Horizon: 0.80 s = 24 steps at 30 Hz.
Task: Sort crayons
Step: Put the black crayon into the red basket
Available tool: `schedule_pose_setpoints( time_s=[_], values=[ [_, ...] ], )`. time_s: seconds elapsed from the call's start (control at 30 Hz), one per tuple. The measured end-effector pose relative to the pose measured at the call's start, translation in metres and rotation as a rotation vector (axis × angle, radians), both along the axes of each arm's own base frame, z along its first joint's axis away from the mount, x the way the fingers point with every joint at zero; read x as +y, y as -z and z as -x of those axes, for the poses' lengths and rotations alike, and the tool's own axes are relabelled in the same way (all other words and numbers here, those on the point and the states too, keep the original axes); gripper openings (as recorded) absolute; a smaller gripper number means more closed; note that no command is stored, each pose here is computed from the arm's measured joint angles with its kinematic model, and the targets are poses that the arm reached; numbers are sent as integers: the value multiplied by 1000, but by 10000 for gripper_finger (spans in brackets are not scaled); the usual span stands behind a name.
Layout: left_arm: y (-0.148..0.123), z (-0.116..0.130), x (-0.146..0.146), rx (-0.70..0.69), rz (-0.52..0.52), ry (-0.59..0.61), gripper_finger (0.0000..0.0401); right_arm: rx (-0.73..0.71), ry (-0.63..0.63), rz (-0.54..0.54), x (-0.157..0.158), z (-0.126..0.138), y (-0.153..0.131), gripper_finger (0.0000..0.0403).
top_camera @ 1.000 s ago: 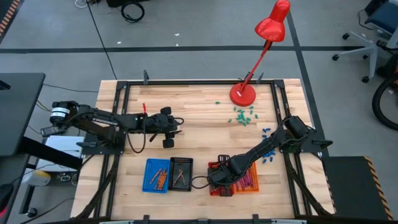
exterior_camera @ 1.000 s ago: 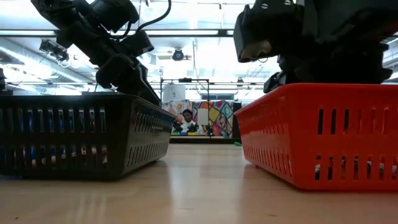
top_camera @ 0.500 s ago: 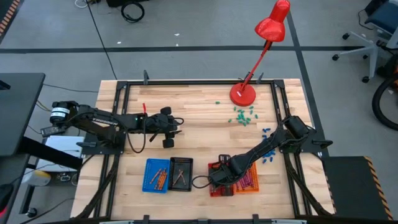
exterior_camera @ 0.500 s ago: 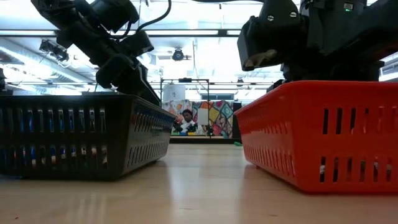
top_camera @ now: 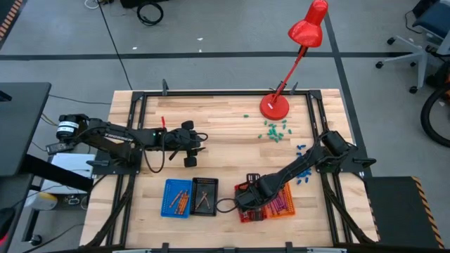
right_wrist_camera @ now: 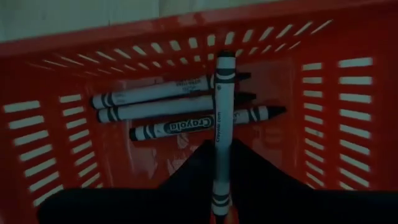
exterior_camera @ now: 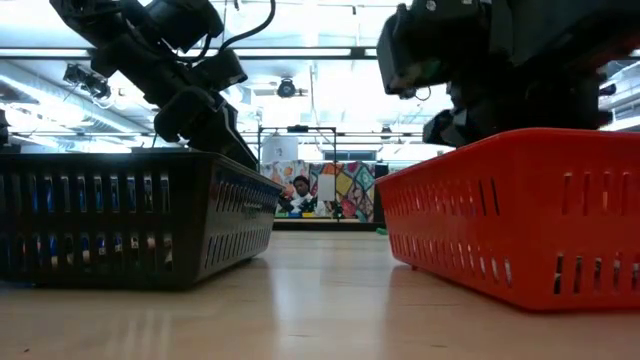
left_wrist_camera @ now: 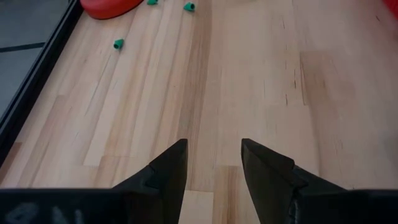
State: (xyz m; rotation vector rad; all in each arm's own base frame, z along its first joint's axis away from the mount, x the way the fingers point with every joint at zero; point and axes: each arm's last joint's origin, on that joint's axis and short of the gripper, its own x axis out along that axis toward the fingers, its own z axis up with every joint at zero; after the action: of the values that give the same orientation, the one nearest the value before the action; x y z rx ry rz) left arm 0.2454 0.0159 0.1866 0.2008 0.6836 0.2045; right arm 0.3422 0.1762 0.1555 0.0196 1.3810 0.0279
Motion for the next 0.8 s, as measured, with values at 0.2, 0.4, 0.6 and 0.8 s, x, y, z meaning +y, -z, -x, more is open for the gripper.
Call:
schedule_pose_setpoints(
  time_s=[0.2,0.4,0.6,0.8],
  values=[
    [0,0,0,0,0,0,162,32,6,17,-3,-3,-14,48],
    [0,0,0,0,0,0,162,66,-118,57,-3,-4,-28,48],
    [0,0,0,1,-3,2,162,34,-592,128,5,-3,-33,48],
    [0,0,0,4,-15,12,162,29,-1063,322,13,2,-33,48]
  ],
)
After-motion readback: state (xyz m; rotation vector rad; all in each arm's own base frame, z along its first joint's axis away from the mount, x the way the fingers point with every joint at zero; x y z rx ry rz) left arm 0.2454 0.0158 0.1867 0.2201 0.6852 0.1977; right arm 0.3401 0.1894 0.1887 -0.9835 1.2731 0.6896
